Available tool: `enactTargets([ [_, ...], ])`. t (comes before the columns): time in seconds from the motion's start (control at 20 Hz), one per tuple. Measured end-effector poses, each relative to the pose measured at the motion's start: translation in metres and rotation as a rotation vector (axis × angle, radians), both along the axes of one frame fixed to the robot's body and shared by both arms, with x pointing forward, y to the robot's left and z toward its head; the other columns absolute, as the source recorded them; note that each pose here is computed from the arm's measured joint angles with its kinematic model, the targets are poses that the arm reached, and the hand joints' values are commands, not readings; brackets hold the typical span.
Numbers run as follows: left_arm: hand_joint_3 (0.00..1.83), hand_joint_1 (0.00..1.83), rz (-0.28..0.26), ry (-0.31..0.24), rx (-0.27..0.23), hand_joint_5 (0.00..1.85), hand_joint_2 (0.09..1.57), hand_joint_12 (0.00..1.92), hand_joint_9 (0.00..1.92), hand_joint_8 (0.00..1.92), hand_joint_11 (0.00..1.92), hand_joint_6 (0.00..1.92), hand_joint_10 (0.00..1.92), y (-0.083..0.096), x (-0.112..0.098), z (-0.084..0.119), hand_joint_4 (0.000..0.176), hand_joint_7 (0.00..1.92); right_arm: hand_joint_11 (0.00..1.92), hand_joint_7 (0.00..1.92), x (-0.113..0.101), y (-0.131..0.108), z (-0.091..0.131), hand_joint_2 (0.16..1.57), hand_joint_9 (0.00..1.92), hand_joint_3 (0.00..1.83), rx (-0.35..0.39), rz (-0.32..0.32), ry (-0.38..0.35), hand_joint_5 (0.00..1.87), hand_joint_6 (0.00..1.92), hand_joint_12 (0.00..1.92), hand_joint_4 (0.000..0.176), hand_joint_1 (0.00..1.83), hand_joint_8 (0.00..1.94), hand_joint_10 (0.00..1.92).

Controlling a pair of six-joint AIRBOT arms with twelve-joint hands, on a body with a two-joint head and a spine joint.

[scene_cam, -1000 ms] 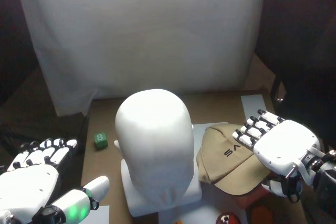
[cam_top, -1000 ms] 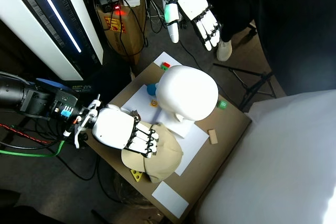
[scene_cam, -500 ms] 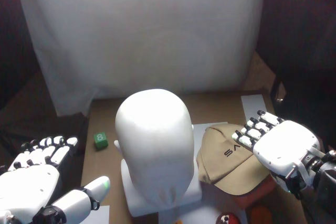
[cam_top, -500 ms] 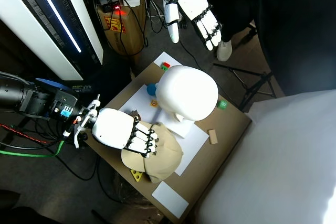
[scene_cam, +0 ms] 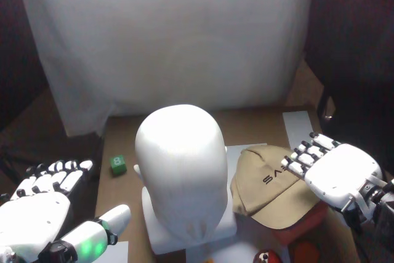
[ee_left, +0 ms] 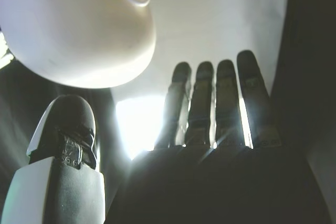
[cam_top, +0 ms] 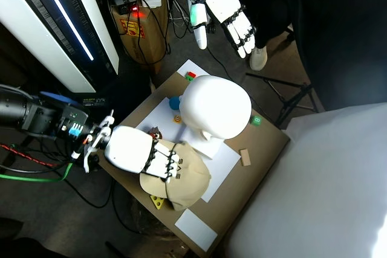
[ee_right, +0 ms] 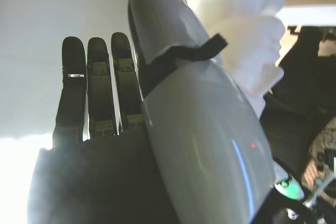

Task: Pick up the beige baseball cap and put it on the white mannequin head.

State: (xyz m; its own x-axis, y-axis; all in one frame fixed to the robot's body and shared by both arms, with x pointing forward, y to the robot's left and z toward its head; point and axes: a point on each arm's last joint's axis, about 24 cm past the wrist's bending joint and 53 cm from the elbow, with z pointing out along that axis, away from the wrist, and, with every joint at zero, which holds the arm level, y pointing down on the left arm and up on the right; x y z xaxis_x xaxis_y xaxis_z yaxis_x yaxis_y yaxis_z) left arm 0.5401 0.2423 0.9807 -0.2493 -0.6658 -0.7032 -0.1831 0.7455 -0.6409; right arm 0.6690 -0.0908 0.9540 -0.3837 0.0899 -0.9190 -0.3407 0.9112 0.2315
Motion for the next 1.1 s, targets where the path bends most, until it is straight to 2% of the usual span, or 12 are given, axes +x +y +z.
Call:
enactTargets([
  [0.5,0.00,0.00,0.004,-0.017,-0.011,0.11,1.16,0.31,0.06,0.00,0.00,0.00,0.00,0.001,0.000,0.007,0.000,0.07,0.00,0.33,0.018,-0.004,-0.033,1.16,0.28,0.00,-0.055,-0.023,0.000,0.29,0.01,0.94,0.000,1.41,0.01,0.01],
  [0.75,0.00,0.00,0.011,-0.008,-0.017,0.10,1.16,0.27,0.04,0.00,0.00,0.00,0.00,0.001,-0.003,0.007,0.000,0.06,0.00,0.34,0.024,0.000,-0.051,1.17,0.27,0.01,-0.041,-0.038,0.034,0.29,0.01,0.90,0.000,1.43,0.00,0.00],
  [1.1,0.00,0.00,0.030,-0.004,-0.019,0.12,1.17,0.36,0.06,0.00,0.00,0.00,0.00,0.004,-0.004,0.007,0.000,0.09,0.00,0.33,0.029,0.005,-0.066,1.17,0.26,0.01,-0.003,-0.065,0.067,0.29,0.00,0.87,0.000,1.45,0.00,0.00],
])
